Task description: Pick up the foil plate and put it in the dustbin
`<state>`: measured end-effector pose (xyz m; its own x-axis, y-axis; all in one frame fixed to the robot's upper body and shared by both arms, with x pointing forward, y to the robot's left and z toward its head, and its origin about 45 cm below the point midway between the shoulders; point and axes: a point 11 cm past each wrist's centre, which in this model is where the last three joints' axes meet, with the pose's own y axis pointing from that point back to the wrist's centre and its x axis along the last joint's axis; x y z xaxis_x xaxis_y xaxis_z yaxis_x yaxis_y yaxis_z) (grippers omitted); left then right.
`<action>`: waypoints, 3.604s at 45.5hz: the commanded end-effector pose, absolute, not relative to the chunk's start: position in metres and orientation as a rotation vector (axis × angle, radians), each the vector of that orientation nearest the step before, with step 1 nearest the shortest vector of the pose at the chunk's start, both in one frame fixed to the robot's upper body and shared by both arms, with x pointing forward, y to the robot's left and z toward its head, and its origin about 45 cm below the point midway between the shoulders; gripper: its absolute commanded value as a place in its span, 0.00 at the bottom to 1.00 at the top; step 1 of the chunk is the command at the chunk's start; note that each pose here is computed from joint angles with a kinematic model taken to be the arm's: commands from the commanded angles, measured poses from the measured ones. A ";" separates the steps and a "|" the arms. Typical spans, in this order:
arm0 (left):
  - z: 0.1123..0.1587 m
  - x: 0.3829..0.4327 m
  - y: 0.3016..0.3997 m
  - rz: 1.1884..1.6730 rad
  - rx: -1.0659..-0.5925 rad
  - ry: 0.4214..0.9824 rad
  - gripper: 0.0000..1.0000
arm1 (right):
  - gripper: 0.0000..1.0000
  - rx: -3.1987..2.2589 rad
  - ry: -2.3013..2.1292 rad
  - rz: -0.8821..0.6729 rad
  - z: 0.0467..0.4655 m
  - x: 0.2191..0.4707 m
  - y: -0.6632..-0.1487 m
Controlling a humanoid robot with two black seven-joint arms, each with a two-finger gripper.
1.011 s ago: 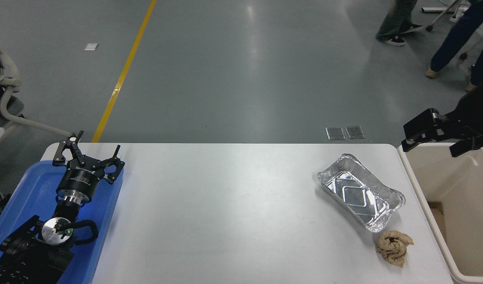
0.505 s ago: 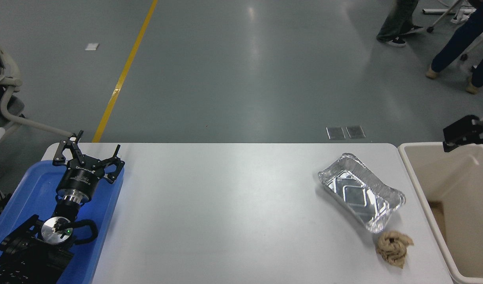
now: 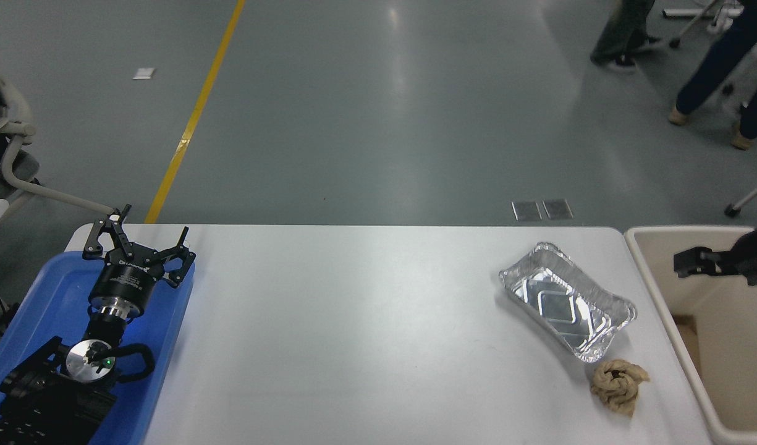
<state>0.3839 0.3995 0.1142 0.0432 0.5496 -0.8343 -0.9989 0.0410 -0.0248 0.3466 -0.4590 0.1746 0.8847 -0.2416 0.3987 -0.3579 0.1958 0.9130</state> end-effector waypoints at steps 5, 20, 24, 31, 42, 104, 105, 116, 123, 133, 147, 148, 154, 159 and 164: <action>0.1145 0.3842 0.3991 1.380 -0.767 0.762 0.99 | 1.00 1.460 -0.629 0.002 0.105 0.337 -0.424; 0.1142 0.3840 0.3994 1.381 -0.766 0.763 0.99 | 1.00 1.491 -0.647 -0.017 0.086 0.335 -0.406; 0.1142 0.3840 0.3994 1.381 -0.766 0.763 0.99 | 1.00 1.503 -0.642 -0.024 0.081 0.334 -0.400; 0.1142 0.3840 0.3994 1.381 -0.766 0.763 0.99 | 0.81 1.520 -0.647 -0.029 0.073 0.332 -0.392; 0.1141 0.3839 0.3992 1.381 -0.765 0.763 0.99 | 0.40 1.523 -0.641 -0.017 0.068 0.332 -0.387; 0.1143 0.3840 0.3991 1.379 -0.760 0.763 0.99 | 0.00 1.484 -0.606 0.348 0.417 0.374 -0.353; 0.1143 0.3840 0.3991 1.379 -0.760 0.763 0.99 | 0.00 1.485 -0.597 0.355 0.424 0.373 -0.351; 0.1142 0.3834 0.4002 1.381 -0.761 0.762 0.99 | 0.00 1.471 -0.567 0.357 0.459 0.363 -0.351; 0.1145 0.3834 0.4009 1.382 -0.760 0.761 0.99 | 0.00 1.447 -0.572 0.337 0.457 0.361 -0.361; 0.1142 0.3834 0.4002 1.381 -0.761 0.762 0.99 | 0.00 1.328 -0.634 0.294 0.457 0.353 -0.430; 0.1140 0.3834 0.4000 1.381 -0.759 0.762 0.99 | 0.00 1.137 -0.927 0.093 0.402 0.310 -0.613; 0.1142 0.3834 0.4002 1.381 -0.761 0.762 0.99 | 0.00 1.121 -0.948 0.083 0.396 0.305 -0.623; 0.1146 0.3840 0.3998 1.379 -0.760 0.761 0.99 | 0.00 0.984 -1.040 0.062 0.351 0.282 -0.672; 0.1146 0.3840 0.3998 1.379 -0.760 0.761 0.99 | 0.00 0.940 -1.116 -0.001 0.289 0.260 -0.685; 0.1146 0.3840 0.3998 1.379 -0.760 0.761 0.99 | 0.00 0.950 -1.216 -0.085 0.230 0.255 -0.675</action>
<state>0.3837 0.3999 0.1142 0.0437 0.5529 -0.8321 -0.9987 0.0448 -0.0227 0.3094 -0.6347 0.3262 0.5666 -0.4192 0.7094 -0.5014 0.5078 0.7005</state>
